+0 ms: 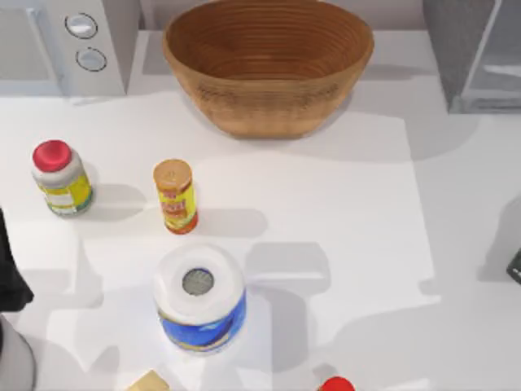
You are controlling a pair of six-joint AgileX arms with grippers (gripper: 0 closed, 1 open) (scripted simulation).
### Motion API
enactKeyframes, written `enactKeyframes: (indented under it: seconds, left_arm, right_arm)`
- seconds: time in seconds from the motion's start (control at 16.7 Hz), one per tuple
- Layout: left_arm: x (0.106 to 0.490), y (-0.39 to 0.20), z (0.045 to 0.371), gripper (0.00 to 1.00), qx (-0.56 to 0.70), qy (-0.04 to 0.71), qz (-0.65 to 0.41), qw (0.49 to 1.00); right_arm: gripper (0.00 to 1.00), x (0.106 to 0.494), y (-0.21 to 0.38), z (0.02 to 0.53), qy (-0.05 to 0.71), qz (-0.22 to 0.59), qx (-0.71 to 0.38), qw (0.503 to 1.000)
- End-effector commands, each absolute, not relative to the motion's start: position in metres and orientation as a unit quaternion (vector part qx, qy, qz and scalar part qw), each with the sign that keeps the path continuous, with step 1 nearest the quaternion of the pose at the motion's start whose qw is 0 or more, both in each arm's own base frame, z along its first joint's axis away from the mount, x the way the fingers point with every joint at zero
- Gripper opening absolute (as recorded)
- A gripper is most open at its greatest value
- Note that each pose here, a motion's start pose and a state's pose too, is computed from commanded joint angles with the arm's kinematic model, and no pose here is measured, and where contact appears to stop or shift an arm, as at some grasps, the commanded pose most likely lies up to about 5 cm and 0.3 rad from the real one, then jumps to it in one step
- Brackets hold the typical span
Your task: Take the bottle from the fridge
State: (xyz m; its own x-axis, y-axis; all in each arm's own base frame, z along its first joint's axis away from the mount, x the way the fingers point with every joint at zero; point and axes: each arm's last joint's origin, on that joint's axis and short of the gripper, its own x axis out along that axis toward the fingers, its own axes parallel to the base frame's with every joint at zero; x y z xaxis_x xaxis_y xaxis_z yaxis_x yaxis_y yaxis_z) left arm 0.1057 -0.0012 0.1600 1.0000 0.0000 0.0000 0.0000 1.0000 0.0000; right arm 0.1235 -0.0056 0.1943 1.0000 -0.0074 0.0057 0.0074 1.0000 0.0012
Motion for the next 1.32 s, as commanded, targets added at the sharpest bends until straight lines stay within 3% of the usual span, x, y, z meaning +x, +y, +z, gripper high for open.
enactKeyframes:
  seconds: [0.3,0.72,1.08,1.32]
  left_arm:
    - [0.106,-0.001,0.16,1.0,0.0,0.0,0.0,1.0]
    - [0.106,-0.001,0.16,1.0,0.0,0.0,0.0,1.0]
    - [0.106,-0.001,0.16,1.0,0.0,0.0,0.0,1.0]
    - [0.106,-0.001,0.16,1.0,0.0,0.0,0.0,1.0]
  right_arm:
    - [0.0,0.107,-0.002,0.164,-0.001,0.0,0.0,1.0]
    - [0.0,0.106,-0.001,0.161,0.0,-0.001,0.001,1.0]
    - [0.0,0.112,0.013,0.204,-0.071,0.037,-0.007,0.997]
    - [0.0,0.137,0.037,0.232,-0.104,0.066,0.002,0.992]
